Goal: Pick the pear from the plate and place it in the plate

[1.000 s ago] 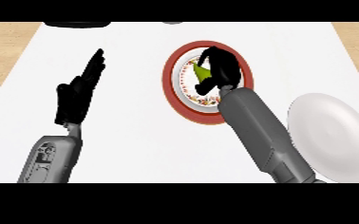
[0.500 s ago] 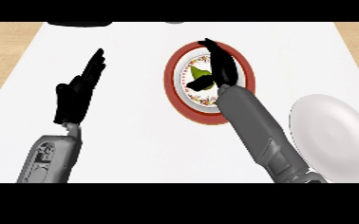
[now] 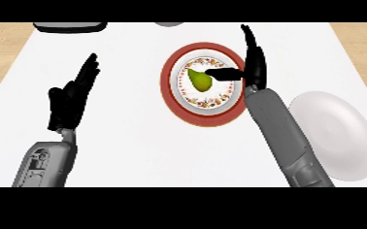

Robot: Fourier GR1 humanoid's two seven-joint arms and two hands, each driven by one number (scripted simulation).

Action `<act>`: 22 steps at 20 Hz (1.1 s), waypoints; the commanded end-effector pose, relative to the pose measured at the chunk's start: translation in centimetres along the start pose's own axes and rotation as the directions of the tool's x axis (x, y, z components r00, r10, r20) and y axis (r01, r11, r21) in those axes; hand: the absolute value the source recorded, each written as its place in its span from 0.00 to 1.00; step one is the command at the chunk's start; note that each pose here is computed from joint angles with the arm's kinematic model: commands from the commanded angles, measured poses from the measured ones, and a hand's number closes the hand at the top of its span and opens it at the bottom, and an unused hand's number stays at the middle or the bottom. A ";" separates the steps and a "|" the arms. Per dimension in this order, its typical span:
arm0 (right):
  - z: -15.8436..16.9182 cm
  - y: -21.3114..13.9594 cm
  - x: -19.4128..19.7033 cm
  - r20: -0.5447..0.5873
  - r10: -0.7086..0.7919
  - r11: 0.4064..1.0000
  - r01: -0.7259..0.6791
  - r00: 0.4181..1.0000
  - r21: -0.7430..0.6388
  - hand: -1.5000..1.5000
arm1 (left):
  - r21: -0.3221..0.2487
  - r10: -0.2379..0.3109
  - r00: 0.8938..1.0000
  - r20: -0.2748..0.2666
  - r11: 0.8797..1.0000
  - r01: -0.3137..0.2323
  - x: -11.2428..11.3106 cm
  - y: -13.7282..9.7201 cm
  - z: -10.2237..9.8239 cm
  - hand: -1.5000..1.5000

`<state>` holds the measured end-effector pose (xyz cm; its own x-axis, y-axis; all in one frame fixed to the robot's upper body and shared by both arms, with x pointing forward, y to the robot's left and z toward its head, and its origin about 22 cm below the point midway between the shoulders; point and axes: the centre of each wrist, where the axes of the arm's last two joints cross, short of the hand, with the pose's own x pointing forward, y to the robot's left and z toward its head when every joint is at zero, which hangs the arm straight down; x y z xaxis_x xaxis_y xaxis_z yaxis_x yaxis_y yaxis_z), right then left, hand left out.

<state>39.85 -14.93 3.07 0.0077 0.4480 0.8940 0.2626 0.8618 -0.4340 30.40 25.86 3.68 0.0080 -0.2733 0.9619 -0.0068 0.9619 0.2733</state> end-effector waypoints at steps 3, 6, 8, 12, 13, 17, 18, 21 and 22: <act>0.6 -7.8 -3.8 -0.020 -0.088 0.991 0.086 0.996 -0.106 0.00 | -0.002 0.003 1.000 -0.001 1.000 -0.003 0.9 0.0 0.0 0.50; 2.6 -10.6 -5.1 -0.024 -0.091 0.991 0.088 0.996 -0.101 0.00 | 0.006 -0.003 1.000 -0.017 1.000 0.004 1.7 1.7 -0.3 0.50; 2.9 -13.5 -5.1 -0.009 -0.094 0.993 0.093 0.996 -0.066 0.00 | 0.000 0.001 1.000 0.001 1.000 -0.001 0.4 -0.7 -0.8 0.50; 5.4 -17.1 -8.5 -0.033 -0.080 0.995 0.078 0.996 -0.061 0.00 | -0.016 -0.011 1.000 0.010 1.000 0.012 0.2 1.3 2.1 0.50; 4.8 -17.9 -8.4 -0.018 -0.068 0.994 0.066 0.998 -0.086 0.00 | 0.004 0.005 1.000 0.002 1.000 -0.005 -0.5 0.7 1.4 0.50; 3.1 -22.1 -8.4 -0.005 -0.091 0.992 0.091 0.996 -0.084 0.00 | -0.006 -0.002 1.000 0.006 1.000 0.002 -0.2 -0.1 0.6 0.50; 5.1 -20.4 -10.6 -0.025 -0.106 0.991 0.104 0.994 -0.082 0.00 | 0.011 0.002 1.000 -0.009 1.000 -0.002 0.3 -0.3 -0.1 0.50; 3.1 -21.4 -11.9 -0.027 -0.099 0.991 0.097 0.995 -0.091 0.00 | 0.002 0.004 1.000 0.014 1.000 -0.004 0.1 -0.7 1.6 0.50; 3.4 -22.1 -11.7 -0.016 -0.094 0.993 0.092 0.995 -0.075 0.00 | 0.009 -0.004 1.000 0.025 1.000 0.003 1.1 -0.2 -0.5 0.50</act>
